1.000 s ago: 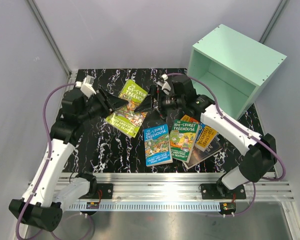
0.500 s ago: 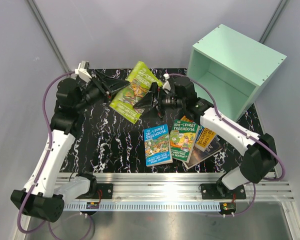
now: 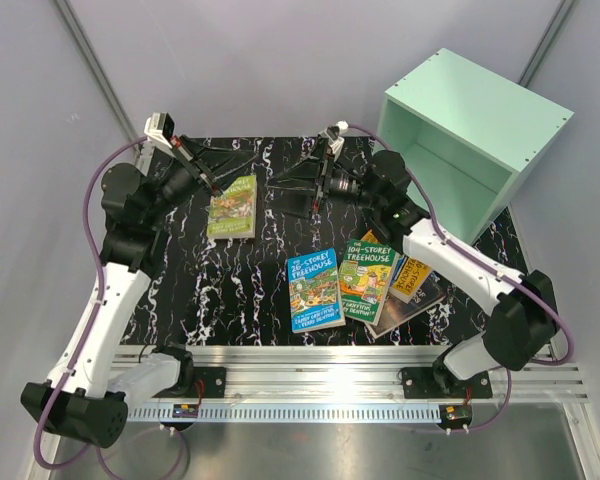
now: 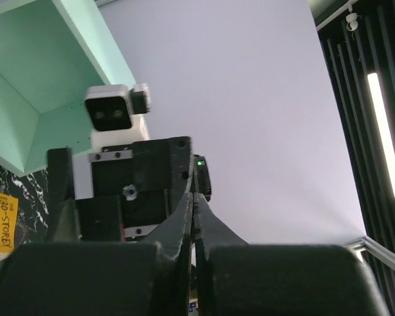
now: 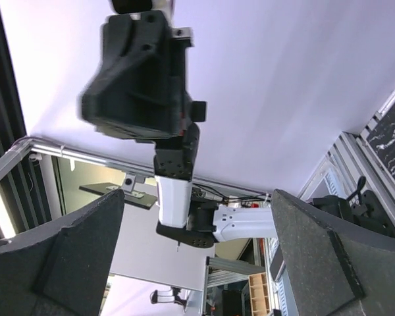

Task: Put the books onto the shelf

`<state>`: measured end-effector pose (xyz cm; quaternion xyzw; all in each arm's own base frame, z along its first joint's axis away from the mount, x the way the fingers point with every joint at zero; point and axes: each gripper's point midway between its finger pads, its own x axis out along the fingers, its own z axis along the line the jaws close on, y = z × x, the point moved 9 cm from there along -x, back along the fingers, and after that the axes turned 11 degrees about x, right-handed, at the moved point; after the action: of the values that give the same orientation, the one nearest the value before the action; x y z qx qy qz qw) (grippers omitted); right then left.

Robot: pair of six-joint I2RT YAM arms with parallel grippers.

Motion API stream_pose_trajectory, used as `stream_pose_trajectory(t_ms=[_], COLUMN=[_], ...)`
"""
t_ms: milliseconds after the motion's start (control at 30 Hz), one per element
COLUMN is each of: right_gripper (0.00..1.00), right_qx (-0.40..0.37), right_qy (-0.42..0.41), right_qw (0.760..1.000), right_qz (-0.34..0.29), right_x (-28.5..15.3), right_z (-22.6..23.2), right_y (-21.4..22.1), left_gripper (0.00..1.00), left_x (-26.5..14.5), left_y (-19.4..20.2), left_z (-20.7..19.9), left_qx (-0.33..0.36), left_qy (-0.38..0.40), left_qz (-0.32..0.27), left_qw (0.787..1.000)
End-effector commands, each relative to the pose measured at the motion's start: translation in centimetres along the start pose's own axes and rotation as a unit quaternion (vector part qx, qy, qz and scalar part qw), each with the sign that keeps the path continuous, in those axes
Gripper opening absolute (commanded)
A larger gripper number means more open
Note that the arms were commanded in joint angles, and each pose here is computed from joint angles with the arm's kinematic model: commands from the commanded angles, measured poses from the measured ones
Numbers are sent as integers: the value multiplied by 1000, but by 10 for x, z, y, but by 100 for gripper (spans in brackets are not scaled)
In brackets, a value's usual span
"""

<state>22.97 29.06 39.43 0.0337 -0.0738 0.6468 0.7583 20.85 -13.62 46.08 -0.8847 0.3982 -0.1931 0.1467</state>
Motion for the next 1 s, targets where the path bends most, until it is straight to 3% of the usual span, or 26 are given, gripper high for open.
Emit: stream_pose_trajectory(t_ms=[0, 33, 100, 133, 200, 233, 333, 367, 400, 433, 467, 567, 667, 767, 800, 867, 967], right_gripper=[100, 100, 100, 100, 100, 100, 99, 99, 99, 99, 100, 100, 100, 100, 100, 99, 98], right_qx=[-33, -32, -30, -30, -34, -34, -43, -21, -44, -53, -25, 13, 61, 92, 100, 115, 123], right_qy=[-41, -39, -20, -9, 47, 72, 184, 258, 311, 376, 455, 560, 615, 635, 635, 626, 624], right_qw=[999, 999, 999, 1000, 998, 997, 981, 964, 946, 916, 881, 819, 777, 760, 760, 767, 768], right_qz=[5, 4, 2, -1, -11, -16, -52, -65, -76, -127, -130, -128, -117, -100, -96, -83, -76], right_x=[-8, -10, -13, -14, -20, -23, -38, -52, -62, -73, -93, -128, -154, -165, -166, -166, -163], right_z=[23, 22, 13, 10, -2, -7, -26, -34, -44, -54, -69, -109, -148, -179, -185, -202, -216], right_y=[10, 10, 14, 13, 17, 17, 20, 26, 27, 21, 28, 31, 35, 43, 44, 47, 45], left_gripper=[0, 0, 0, 12, 42, 69, 82, 87, 88, 90, 91, 91, 90, 90, 90, 89, 89], left_x=[-11, -15, -20, -28, -35, -44, -52, -54, -51, -50, -50, -48, -46, -40, -50, -44, -48], left_y=[9, 13, 14, 21, 20, 25, 23, 20, 19, 22, 22, 49, 94, 126, 143, 158, 174], left_z=[-2, 4, 12, 30, 53, 66, 96, 102, 111, 115, 122, 159, 189, 203, 220, 230, 250], left_qx=[13, 8, 66, 49, 112, 107, 134, 151, 152, 158, 181, 176, 137, 95, 75, 55, 48], left_qy=[5, -26, -80, -153, -239, -293, -388, -410, -428, -437, -455, -500, -485, -435, -442, -414, -421], left_qz=[17, 23, 18, 37, 30, 47, 62, 64, 75, 90, 97, 168, 219, 227, 243, 250, 272], left_qw=[1000, 999, 994, 986, 964, 949, 910, 897, 888, 881, 866, 831, 836, 866, 860, 874, 864])
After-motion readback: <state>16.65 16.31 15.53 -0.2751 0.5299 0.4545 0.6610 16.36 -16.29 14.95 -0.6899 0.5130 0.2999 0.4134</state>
